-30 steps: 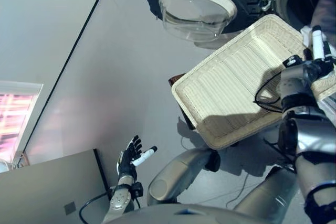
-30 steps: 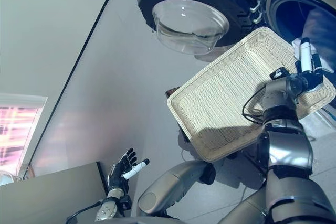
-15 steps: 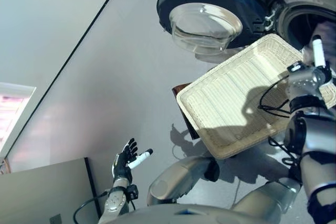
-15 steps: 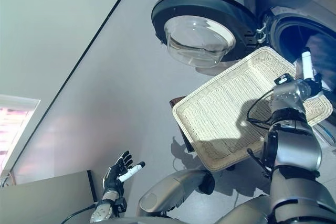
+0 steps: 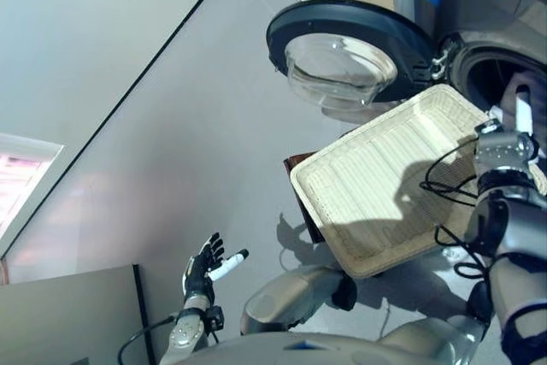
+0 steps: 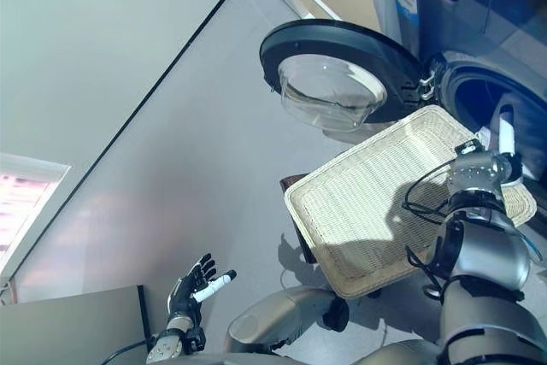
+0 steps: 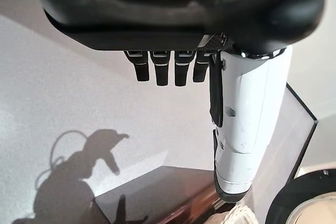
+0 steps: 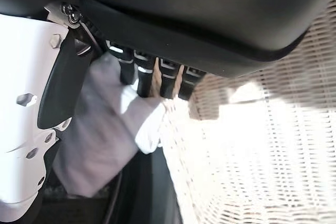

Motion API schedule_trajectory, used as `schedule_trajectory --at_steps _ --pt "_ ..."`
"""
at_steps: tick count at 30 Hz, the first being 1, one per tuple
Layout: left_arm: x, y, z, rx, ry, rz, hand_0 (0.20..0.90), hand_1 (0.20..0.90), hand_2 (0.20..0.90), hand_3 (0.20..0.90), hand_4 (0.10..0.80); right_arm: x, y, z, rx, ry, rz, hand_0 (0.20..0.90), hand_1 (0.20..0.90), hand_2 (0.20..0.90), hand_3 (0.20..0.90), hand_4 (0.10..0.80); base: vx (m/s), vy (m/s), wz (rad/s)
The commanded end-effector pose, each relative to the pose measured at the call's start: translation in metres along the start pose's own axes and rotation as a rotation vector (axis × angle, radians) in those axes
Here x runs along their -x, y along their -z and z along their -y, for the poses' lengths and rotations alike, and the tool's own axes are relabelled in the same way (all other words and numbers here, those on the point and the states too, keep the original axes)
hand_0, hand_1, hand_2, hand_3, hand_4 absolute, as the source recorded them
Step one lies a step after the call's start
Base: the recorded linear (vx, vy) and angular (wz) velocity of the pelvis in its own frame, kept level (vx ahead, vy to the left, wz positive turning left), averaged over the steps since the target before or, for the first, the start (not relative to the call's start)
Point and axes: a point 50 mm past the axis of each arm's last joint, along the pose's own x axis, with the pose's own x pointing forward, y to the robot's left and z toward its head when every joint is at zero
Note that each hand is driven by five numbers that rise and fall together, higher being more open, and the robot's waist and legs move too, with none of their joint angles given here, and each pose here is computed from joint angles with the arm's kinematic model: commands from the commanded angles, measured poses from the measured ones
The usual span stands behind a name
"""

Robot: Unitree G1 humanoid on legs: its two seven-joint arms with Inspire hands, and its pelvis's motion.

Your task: Pick up the clothes and place them into the washing machine

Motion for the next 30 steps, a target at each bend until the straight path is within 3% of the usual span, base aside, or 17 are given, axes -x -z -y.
schedule_trajectory --at_steps 1,12,21,27,30 --pt "0.020 0.028 -0.050 -0.055 -0.174 -0.102 0.900 0.900 0.900 0.900 0.800 0.078 -0.208 -0.055 0.094 -0.424 0.963 0.900 0.900 0.900 0.900 0.800 0.061 -0.065 0.04" --pt "0.023 0.035 -0.064 -0.086 -0.227 -0.154 0.900 0.900 0.900 0.900 0.800 0.076 -0.215 -0.039 0.117 -0.400 1.012 0.900 0.900 0.900 0.900 0.800 0.049 -0.085 0.08" --pt "0.026 0.039 -0.071 -0.073 -0.252 -0.179 0.900 0.900 0.900 0.900 0.800 0.064 -0.193 -0.037 0.179 -0.420 0.948 0.900 0.900 0.900 0.900 0.800 0.041 -0.096 -0.02" --pt "0.027 0.042 -0.074 -0.074 -0.269 -0.200 0.900 0.900 0.900 0.900 0.800 0.042 -0.147 -0.030 0.214 -0.409 0.803 0.900 0.900 0.900 0.900 0.800 0.001 -0.034 -0.06" --pt "0.028 0.045 -0.077 -0.079 -0.288 -0.222 0.900 0.900 0.900 0.900 0.800 0.019 -0.090 -0.008 0.240 -0.368 0.629 0.900 0.900 0.900 0.900 0.800 -0.016 -0.013 -0.06"
